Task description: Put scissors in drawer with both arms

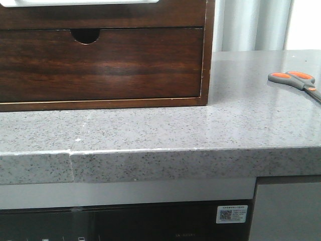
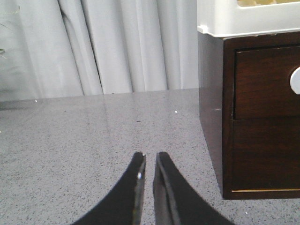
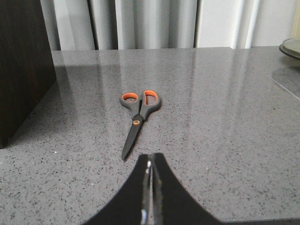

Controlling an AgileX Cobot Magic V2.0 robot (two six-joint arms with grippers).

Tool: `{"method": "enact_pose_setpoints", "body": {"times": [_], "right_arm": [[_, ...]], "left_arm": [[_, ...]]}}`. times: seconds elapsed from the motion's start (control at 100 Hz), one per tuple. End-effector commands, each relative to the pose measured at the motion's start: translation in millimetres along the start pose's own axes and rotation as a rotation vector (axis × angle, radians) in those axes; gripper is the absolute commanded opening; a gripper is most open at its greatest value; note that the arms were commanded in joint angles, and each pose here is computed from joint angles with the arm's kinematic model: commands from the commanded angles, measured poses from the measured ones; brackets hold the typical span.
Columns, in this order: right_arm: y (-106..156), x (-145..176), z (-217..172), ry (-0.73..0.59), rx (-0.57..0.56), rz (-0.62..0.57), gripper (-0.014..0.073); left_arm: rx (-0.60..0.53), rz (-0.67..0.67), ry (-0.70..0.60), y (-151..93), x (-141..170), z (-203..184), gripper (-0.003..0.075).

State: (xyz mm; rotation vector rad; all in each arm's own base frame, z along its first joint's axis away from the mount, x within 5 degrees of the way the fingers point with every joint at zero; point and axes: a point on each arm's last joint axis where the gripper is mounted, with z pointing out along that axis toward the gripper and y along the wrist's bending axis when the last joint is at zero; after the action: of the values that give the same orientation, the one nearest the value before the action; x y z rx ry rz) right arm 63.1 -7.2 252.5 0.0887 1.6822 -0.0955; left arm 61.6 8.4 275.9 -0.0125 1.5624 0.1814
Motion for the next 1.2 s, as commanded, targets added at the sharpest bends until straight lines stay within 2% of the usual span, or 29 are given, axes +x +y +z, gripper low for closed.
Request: {"method": "enact_pose_setpoints", "body": {"times": [0.0,0.14,0.21,0.28,0.33,0.38,0.43,0.52,0.57,0.68,0.76,0.81,0.92,1.09,1.19], "right_arm": [[0,-27,3,-0.057,0.000,-0.007,-0.0106],[0,-28,5,-0.054,0.000,-0.007,-0.0106],[0,-28,5,-0.054,0.000,-0.007,-0.0106],[0,-28,5,-0.056,0.000,-0.007,-0.0106],[0,-28,5,-0.056,0.000,-0.007,-0.0106],[0,-28,5,-0.056,0.000,-0.007,-0.0106],[0,-28,6,-0.061,0.000,-0.007,-0.0106],[0,-28,6,-0.061,-0.001,-0.007,-0.0106],[0,-28,6,-0.061,-0.004,-0.007,-0.0106],[0,-28,6,-0.061,-0.004,-0.007,-0.0106],[0,-28,6,-0.061,-0.004,-0.007,-0.0106],[0,-28,6,-0.061,-0.004,-0.007,-0.0106],[0,-28,6,-0.059,-0.004,-0.007,-0.0106],[0,-28,6,-0.059,-0.004,-0.007,-0.0106],[0,-28,6,-0.059,-0.004,-0.007,-0.0106]], "left_arm": [[0.007,-0.018,-0.103,1,-21,6,0.0003],[0.011,-0.019,-0.108,0,-22,11,0.0006],[0.013,-0.019,-0.119,0,-23,12,0.0054],[0.015,-0.017,-0.123,0,-23,13,0.0168],[0.016,-0.017,-0.114,-1,-23,15,0.0279],[0.018,-0.017,-0.117,-1,-23,17,0.0356],[0.021,-0.017,-0.129,-1,-24,19,0.0395],[0.027,0.006,-0.198,-2,-30,21,0.0391],[0.037,0.084,-0.235,-4,-34,23,0.0388],[0.108,0.397,-0.311,-14,-38,29,0.0388],[0.230,0.639,-0.386,-29,-38,35,0.0388],[0.315,0.717,-0.435,-38,-38,37,0.0388],[0.438,0.703,-0.489,-51,-39,43,0.0375],[0.527,0.681,-0.457,-60,-39,59,0.0372],[0.568,0.729,-0.457,-67,-39,68,0.0372]]}}
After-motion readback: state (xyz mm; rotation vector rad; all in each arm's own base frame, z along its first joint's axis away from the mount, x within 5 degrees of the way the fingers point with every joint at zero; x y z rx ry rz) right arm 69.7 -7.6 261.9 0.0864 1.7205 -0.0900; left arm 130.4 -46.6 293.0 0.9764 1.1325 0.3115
